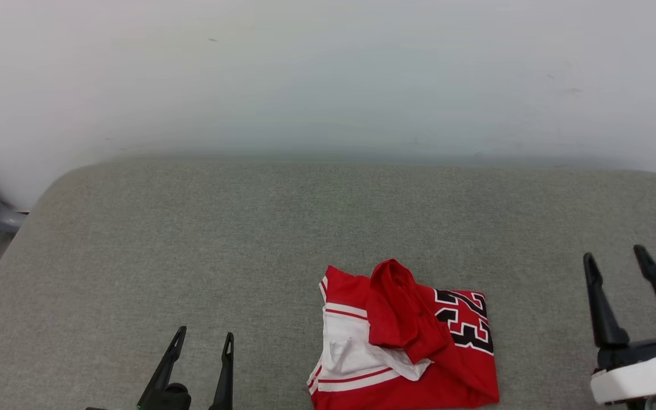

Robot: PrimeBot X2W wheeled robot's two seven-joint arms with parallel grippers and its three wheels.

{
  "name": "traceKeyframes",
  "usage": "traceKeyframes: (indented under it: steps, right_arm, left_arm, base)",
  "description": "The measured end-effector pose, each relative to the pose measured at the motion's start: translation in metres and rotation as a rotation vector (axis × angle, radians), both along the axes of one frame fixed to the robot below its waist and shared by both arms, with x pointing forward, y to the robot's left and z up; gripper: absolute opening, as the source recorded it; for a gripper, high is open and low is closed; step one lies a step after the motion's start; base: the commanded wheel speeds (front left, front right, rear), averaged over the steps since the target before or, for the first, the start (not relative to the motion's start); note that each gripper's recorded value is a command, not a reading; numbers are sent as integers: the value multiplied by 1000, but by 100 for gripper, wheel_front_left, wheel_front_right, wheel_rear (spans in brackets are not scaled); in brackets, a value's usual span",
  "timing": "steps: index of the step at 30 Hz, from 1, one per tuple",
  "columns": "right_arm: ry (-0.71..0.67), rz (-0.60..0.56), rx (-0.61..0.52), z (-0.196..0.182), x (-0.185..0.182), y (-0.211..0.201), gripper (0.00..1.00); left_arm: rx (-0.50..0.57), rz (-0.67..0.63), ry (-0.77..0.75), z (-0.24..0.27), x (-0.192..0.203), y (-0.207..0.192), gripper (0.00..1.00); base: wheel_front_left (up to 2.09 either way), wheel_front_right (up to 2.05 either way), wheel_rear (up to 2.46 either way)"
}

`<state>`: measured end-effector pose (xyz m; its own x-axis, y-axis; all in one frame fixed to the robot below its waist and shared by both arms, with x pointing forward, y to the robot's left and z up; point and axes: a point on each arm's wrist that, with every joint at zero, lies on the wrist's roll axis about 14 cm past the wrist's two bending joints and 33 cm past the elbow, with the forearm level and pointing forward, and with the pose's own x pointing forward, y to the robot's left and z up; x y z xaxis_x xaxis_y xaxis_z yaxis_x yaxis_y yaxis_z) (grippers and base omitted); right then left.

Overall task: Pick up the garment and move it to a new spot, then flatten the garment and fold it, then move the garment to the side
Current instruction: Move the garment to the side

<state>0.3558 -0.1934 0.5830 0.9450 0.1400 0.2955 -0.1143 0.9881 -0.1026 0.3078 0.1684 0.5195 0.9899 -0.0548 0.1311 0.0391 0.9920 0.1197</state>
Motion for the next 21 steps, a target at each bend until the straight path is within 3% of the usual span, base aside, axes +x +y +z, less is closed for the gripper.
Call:
traceKeyframes:
  steps: [3, 7, 14, 21]
  right_arm:
    - [-3, 11, -7, 12, 18, -9, 100]
    - [117, 76, -2, 10, 44, -5, 100]
    - [491, 211, -18, -34, 65, 13, 100]
    - [946, 335, 0, -105, 46, 32, 100]
  left_arm:
    - [-2, 4, -3, 1, 1, 1, 100]
    - [-4, 14, 0, 1, 2, 4, 100]
    - [-13, 35, 14, -3, 2, 9, 100]
    - [-20, 57, 36, -9, 5, 14, 100]
  base:
    - [0, 0, 0]
    - [0, 0, 0]
    - [0, 0, 0]
    - [0, 0, 0]
